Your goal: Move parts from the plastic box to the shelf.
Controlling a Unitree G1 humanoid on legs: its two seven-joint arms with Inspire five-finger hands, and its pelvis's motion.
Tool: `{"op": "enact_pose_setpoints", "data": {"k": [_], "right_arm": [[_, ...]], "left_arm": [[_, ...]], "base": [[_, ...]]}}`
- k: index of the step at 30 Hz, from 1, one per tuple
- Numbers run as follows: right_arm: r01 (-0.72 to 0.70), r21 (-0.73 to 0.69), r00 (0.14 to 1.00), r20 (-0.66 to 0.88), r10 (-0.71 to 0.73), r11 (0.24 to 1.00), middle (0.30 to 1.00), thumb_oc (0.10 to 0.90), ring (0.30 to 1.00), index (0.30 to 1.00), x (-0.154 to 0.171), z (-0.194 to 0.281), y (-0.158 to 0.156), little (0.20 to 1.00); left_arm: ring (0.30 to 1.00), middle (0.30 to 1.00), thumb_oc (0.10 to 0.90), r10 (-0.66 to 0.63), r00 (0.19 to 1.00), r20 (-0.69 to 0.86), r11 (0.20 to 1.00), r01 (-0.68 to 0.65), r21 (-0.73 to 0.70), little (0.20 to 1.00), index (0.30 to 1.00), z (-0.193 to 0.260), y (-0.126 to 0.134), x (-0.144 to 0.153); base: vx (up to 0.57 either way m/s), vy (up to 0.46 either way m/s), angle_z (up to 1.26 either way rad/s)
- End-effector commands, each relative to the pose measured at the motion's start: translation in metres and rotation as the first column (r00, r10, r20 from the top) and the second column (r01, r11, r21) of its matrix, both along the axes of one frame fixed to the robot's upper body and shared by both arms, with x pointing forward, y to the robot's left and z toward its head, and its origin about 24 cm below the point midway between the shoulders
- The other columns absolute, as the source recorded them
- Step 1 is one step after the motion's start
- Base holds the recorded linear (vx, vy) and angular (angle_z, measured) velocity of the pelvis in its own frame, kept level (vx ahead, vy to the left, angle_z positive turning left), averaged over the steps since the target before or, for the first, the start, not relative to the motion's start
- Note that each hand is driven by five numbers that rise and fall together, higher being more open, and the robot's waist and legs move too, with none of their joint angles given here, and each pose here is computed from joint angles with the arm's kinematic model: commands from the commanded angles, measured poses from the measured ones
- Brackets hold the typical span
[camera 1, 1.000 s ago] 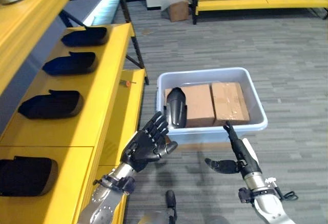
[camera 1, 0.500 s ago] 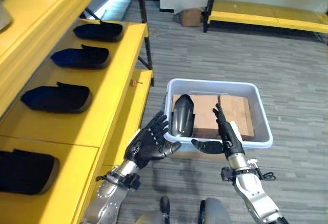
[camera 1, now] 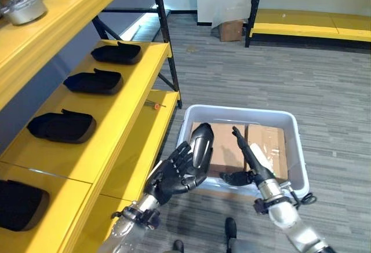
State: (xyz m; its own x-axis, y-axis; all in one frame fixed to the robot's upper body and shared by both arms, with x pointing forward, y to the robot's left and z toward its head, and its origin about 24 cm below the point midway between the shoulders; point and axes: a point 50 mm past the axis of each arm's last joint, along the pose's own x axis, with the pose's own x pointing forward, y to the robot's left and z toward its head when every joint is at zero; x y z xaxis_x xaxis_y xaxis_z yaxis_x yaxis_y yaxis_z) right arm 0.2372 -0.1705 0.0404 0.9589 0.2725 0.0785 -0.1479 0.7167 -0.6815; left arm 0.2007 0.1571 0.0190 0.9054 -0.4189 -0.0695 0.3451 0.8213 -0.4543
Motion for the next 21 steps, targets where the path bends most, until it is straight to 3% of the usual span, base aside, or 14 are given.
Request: {"op": "enact_pose_setpoints", "data": {"k": [1,4,10,16,21], "right_arm": [[-0.165,0.046,0.953,0.266,0.147,0.985,1.000,0.900,1.000,1.000,0.004,0.044,0.029,1.000],[-0.201,-0.080,0.930,0.296,0.216,0.976,1.000,0.900,1.000,1.000,0.005,0.050,0.025,1.000],[-0.238,-0.164,0.905,0.321,0.280,0.957,1.000,0.900,1.000,1.000,0.004,0.054,0.020,1.000],[-0.275,-0.225,0.883,0.326,0.338,0.935,1.000,0.900,1.000,1.000,0.004,0.059,0.027,1.000],[-0.259,-0.371,0.859,0.334,0.388,0.892,1.000,0.900,1.000,1.000,0.005,0.060,0.022,1.000]], "left_arm": [[1.000,1.000,0.900,-0.040,0.966,0.256,0.992,0.068,-0.102,1.000,1.000,0.050,-0.015,0.020],[1.000,1.000,0.900,-0.039,0.952,0.303,0.995,0.064,-0.076,1.000,1.000,0.059,-0.014,0.024],[1.000,1.000,0.900,-0.041,0.959,0.279,0.996,0.062,-0.068,1.000,1.000,0.058,-0.010,0.024],[1.000,1.000,0.900,-0.062,0.969,0.238,0.998,0.065,-0.005,1.000,1.000,0.051,-0.010,0.018],[1.000,1.000,0.900,-0.061,0.973,0.224,0.998,0.064,-0.007,1.000,1.000,0.048,-0.004,0.018]], "base": [[0.09,-0.273,0.01],[0.10,-0.255,0.04],[0.09,-0.137,0.15],[0.17,0.080,0.00],[0.12,0.101,0.05]]}}
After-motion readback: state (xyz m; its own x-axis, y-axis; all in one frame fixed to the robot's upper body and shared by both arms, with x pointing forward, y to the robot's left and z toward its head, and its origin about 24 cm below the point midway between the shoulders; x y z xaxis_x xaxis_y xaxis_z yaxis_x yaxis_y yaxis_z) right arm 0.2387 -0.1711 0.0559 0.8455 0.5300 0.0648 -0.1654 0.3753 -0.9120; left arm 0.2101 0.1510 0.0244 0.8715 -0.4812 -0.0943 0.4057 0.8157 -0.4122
